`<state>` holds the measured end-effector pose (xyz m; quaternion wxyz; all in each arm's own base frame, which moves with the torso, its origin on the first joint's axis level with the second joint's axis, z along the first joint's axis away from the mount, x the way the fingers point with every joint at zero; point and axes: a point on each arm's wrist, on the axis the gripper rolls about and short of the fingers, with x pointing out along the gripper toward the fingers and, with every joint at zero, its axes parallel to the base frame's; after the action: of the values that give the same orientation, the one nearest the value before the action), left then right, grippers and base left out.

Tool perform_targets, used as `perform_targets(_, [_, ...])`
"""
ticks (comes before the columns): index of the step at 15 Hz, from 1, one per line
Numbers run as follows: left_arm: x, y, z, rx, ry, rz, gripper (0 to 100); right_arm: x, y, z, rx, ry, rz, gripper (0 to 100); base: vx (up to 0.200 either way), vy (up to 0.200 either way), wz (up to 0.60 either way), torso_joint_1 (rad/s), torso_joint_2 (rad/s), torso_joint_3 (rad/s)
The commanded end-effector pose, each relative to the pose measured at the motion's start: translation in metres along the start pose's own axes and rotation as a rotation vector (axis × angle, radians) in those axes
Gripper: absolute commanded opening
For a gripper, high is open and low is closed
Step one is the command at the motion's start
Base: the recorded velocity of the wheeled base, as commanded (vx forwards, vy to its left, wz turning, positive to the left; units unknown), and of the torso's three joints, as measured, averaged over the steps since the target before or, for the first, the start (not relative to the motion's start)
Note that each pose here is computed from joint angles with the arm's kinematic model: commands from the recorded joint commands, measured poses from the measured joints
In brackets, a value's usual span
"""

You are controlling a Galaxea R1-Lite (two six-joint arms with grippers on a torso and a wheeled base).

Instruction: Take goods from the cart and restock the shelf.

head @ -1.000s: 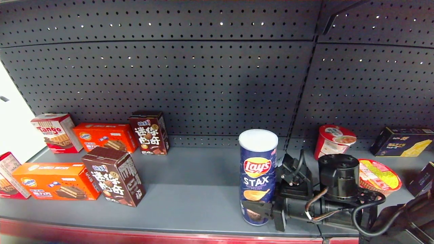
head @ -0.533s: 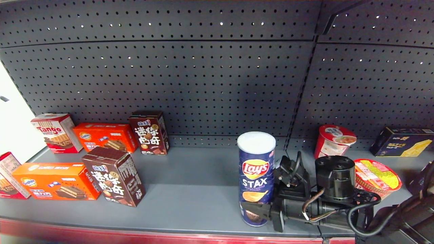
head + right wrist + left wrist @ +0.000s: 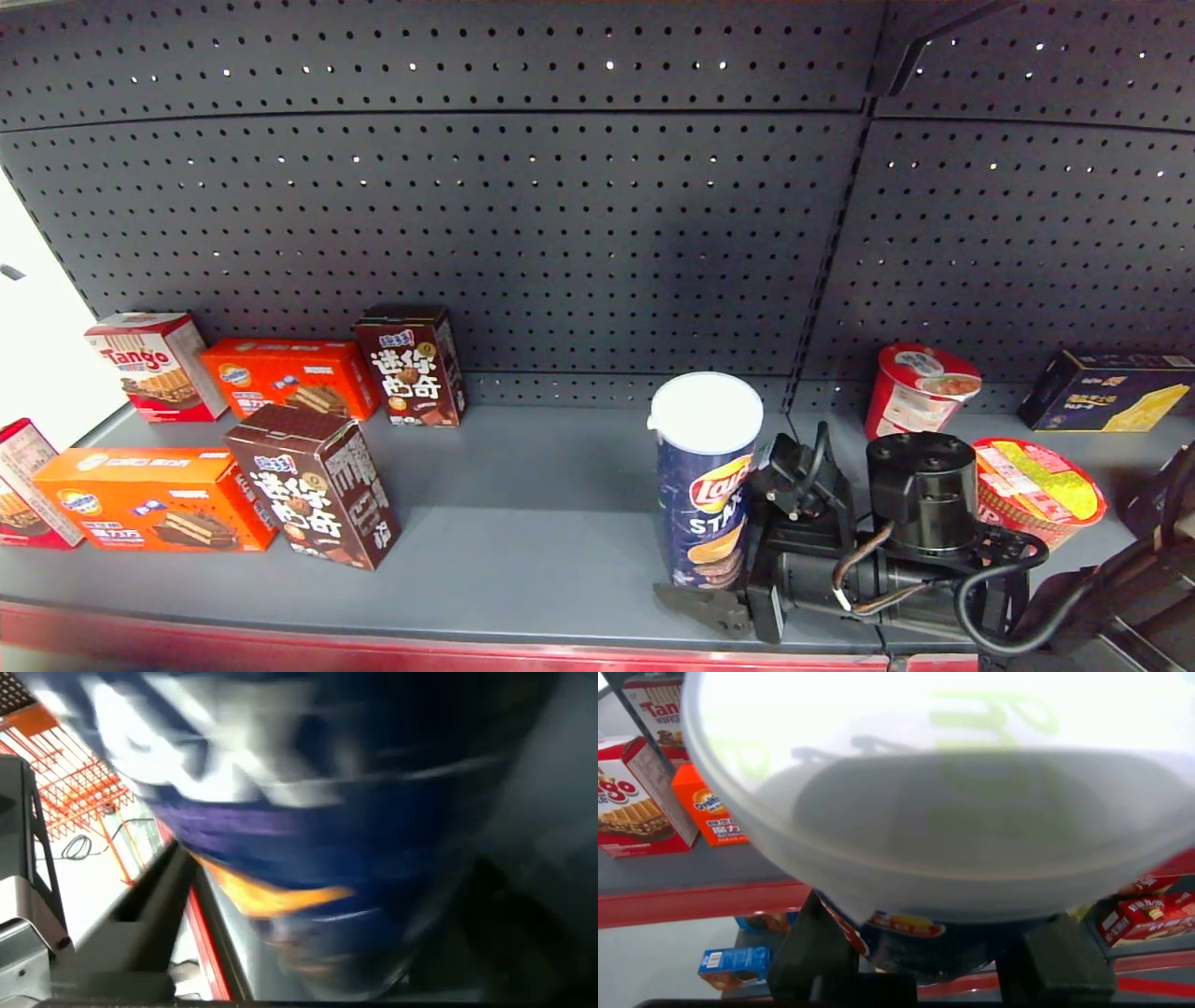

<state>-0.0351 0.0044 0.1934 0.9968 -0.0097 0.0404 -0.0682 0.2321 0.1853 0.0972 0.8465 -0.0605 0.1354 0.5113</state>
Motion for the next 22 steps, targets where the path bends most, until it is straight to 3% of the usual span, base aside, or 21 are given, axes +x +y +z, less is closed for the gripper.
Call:
perform_targets(1, [-0.001,0.0,0.0,0.0,-0.006,-0.001,0,-0.002,0.001,-0.001,0.0,0.002,0.001,100,0.0,0.0,0.0,0.0,0.0,0.0])
perform_targets(22, [-0.003,0.0,-0.009,0.0,-0.007,-0.001,0,-0.03,0.025,-0.005,-0.031,0.027,0.005,100,0.0,0.0,0.0,0.0,0.0,0.0])
